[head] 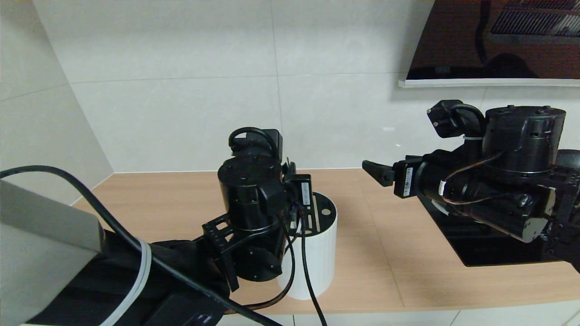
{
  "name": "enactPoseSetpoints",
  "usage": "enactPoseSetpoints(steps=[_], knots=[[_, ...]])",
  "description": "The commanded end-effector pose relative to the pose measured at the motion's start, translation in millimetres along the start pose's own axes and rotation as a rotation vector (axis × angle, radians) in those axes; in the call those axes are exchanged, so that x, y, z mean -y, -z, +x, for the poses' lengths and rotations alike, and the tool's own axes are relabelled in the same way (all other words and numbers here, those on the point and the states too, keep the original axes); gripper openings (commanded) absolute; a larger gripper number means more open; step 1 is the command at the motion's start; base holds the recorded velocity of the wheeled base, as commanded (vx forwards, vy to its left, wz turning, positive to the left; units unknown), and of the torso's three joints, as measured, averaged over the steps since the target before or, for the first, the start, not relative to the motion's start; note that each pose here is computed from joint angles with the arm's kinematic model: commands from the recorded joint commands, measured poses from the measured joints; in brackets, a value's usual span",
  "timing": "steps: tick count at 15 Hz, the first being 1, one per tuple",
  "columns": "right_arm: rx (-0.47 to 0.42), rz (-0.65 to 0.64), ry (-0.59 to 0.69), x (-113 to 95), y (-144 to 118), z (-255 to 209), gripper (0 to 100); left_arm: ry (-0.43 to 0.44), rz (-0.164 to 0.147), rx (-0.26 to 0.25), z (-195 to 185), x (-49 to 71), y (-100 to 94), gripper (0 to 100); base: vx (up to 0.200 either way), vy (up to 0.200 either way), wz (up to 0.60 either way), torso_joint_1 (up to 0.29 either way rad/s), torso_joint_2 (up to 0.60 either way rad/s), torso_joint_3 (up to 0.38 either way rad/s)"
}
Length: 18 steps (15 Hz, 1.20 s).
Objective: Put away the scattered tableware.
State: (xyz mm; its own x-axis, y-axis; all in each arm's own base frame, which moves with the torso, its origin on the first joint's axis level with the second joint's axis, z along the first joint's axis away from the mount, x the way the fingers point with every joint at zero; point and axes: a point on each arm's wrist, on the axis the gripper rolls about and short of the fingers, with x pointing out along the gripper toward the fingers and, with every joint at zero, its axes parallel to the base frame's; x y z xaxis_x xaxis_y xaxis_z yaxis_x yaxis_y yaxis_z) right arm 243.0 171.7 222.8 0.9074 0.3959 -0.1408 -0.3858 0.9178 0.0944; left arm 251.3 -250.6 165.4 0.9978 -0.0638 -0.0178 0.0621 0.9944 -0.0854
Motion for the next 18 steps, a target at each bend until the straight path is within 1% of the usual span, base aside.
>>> enactPoseSetpoints(steps=[1, 3, 6, 9, 10, 13, 17, 18], knots=[[-0.003, 0.0, 0.0, -0.2, 0.7, 0.7, 100, -0.002, 0.021, -0.022, 2.4, 2.1, 10.6, 0, 0.0, 0.0, 0.0, 0.0, 0.0, 0.0], [-0.004, -0.001, 0.0, -0.2, 1.1, 1.1, 100, -0.002, 0.035, -0.036, 3.1, 2.3, 16.9, 0, 0.0, 0.0, 0.0, 0.0, 0.0, 0.0], [-0.01, -0.002, 0.001, -0.5, 2.8, 3.1, 100, 0.001, 0.068, -0.071, 5.6, 5.3, 33.5, 0, 0.0, 0.0, 0.0, 0.0, 0.0, 0.0], [-0.01, -0.004, 0.001, -0.5, 2.8, 3.1, 100, 0.002, 0.084, -0.088, 7.7, 6.6, 41.6, 0, 0.0, 0.0, 0.0, 0.0, 0.0, 0.0], [-0.01, -0.004, 0.001, -0.6, 2.7, 3.5, 100, 0.004, 0.095, -0.1, 8.1, 6.5, 47.0, 0, 0.0, 0.0, 0.0, 0.0, 0.0, 0.0], [-0.01, -0.004, -0.001, -0.6, 2.7, 3.5, 100, 0.006, 0.103, -0.109, 7.9, 6.0, 50.0, 0, 0.0, 0.0, 0.0, 0.0, 0.0, 0.0], [-0.019, -0.007, 0.002, -0.7, 5.3, 5.4, 100, 0.006, 0.104, -0.109, 7.6, 5.8, 49.8, 0, 0.0, 0.0, 0.0, 0.0, 0.0, 0.0], [-0.021, -0.008, 0.001, -1.1, 5.8, 5.2, 100, 0.006, 0.104, -0.109, 7.6, 5.8, 49.8, 100, 0.0, 0.0, 0.0, 0.0, 0.0, 0.0]])
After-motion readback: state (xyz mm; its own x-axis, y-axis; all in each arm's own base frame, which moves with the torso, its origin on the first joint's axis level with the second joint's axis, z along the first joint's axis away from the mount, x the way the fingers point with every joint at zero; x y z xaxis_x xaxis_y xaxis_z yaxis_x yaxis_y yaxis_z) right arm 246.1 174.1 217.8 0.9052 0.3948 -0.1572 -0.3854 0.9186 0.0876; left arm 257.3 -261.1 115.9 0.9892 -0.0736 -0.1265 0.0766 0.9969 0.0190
